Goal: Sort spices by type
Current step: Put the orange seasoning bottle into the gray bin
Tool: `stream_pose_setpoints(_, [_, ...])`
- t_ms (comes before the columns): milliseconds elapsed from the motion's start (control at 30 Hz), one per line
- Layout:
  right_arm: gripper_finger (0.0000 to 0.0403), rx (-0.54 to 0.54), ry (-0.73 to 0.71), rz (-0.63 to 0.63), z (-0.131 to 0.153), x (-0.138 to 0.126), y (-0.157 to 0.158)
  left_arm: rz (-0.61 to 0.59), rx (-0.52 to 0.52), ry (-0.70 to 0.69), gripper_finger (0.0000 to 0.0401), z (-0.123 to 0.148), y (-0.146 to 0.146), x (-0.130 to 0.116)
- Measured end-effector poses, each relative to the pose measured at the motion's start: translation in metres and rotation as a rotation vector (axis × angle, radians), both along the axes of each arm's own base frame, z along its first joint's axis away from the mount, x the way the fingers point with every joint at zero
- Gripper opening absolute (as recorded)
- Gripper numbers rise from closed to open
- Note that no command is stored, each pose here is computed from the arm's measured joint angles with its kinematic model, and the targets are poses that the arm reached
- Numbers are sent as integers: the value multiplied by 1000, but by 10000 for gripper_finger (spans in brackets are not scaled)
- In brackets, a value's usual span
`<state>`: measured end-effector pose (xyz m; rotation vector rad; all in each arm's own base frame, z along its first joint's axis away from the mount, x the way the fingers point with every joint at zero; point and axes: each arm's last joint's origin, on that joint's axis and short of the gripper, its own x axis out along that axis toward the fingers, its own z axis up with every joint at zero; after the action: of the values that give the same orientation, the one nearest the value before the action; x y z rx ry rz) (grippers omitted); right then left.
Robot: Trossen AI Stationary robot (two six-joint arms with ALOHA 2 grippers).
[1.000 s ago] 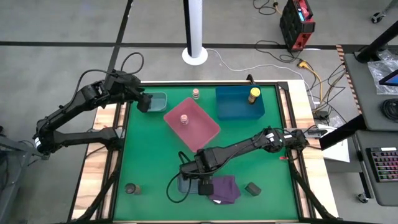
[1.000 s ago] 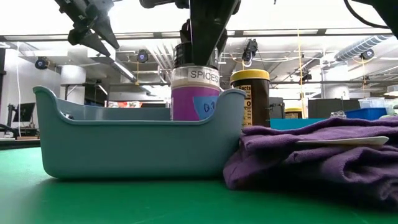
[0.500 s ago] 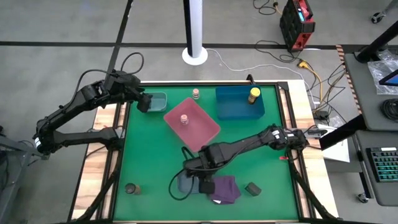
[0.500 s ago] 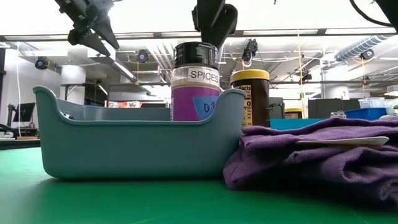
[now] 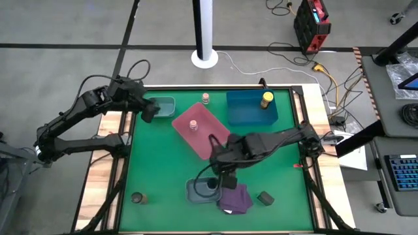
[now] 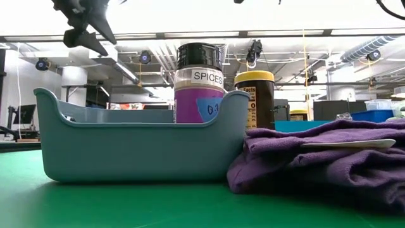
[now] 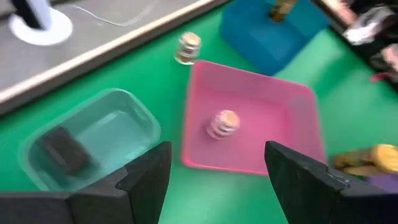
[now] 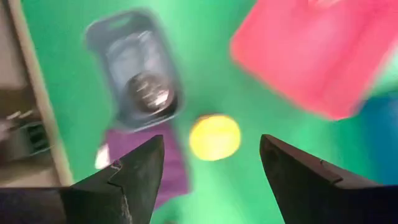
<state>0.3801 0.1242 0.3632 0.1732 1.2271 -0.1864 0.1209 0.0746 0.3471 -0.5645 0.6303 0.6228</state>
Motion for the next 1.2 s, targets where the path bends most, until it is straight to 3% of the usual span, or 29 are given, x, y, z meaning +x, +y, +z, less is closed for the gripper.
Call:
stream_pose_setpoints(300, [244, -316, -205, -30, 59, -40, -40, -54, -203, -84, 242, 0, -30, 14])
stream_pose_setpoints(533, [254, -411, -278, -93, 91, -87, -73, -72, -440, -81, 242, -4, -68, 31])
stream_pose_setpoints(700, [252, -456, -299, -170, 97, -121, -91, -89, -637, 0, 242, -12, -107, 41])
stream_pose_setpoints(900, [243, -453, -399, -214, 90, -145, -98, -190, -876, 267, 242, -27, -168, 41])
stream_pose_setpoints(1000, [244, -446, -454, -213, 83, -150, -99, -370, -852, 404, 242, -35, -196, 35])
stream_pose_setpoints(1100, [250, -445, -486, -195, 74, -151, -99, -569, -720, 451, 242, -42, -219, 25])
stream_pose_setpoints(1200, [257, -436, -499, -186, 66, -150, -99, -640, -595, 473, 242, -48, -233, 14])
